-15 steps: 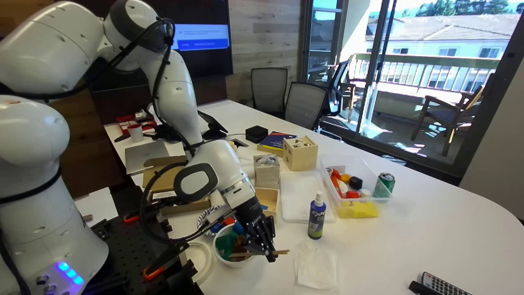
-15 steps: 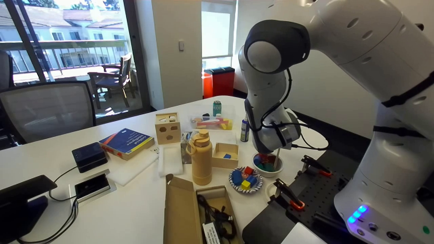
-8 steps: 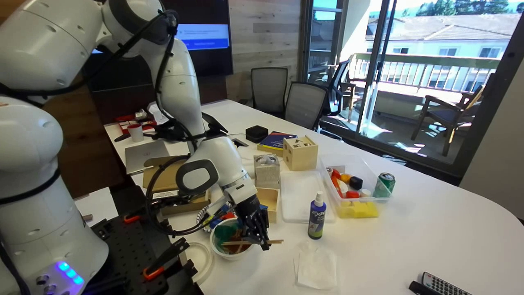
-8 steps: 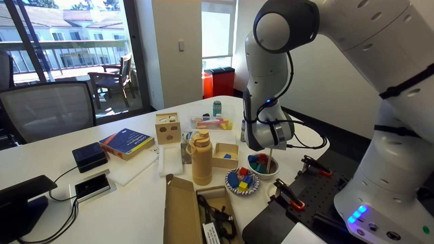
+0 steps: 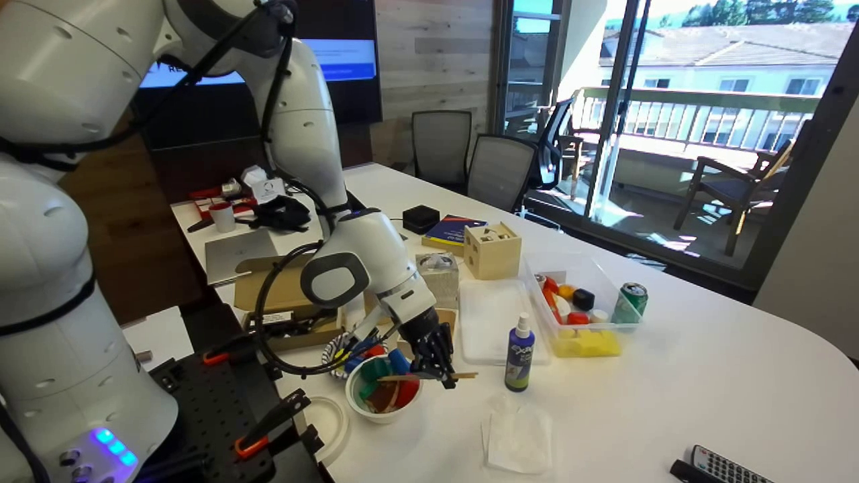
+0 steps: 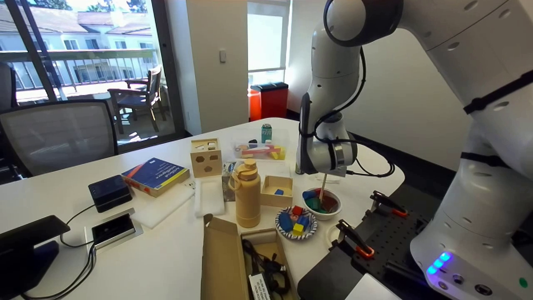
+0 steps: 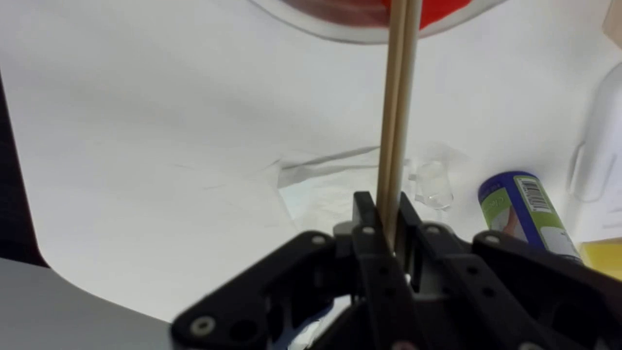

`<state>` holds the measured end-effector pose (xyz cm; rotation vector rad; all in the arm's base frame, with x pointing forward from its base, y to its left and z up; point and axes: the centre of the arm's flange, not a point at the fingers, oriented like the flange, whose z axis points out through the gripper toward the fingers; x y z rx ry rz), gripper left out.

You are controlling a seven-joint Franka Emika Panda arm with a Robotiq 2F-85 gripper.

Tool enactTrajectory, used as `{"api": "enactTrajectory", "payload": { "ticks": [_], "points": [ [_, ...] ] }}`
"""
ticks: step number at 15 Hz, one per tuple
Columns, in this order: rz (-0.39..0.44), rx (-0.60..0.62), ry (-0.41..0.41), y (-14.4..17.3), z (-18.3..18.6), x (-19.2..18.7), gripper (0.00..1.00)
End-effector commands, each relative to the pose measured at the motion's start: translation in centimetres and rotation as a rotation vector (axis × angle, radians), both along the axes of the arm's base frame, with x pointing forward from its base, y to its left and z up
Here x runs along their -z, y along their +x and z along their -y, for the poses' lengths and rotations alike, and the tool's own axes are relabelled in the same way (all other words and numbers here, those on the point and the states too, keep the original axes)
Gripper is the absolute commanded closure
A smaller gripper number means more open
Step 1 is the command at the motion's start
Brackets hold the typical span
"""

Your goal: Use the chopsticks to stir the blocks in the white bowl.

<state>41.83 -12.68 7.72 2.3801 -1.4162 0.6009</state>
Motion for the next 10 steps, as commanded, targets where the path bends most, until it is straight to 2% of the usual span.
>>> {"api": "enactTrajectory", "payload": {
  "ticks": [1,5,10],
  "points": [
    [0.020,0.013,-0.041,-1.1,0.8,-1.0,0.97],
    [-0.003,0.035,-0.102,-1.6,1.5,-1.4,0.97],
    [-0.062,0.025,-0.099,-2.7,1.1,0.1,0.97]
  ]
}}
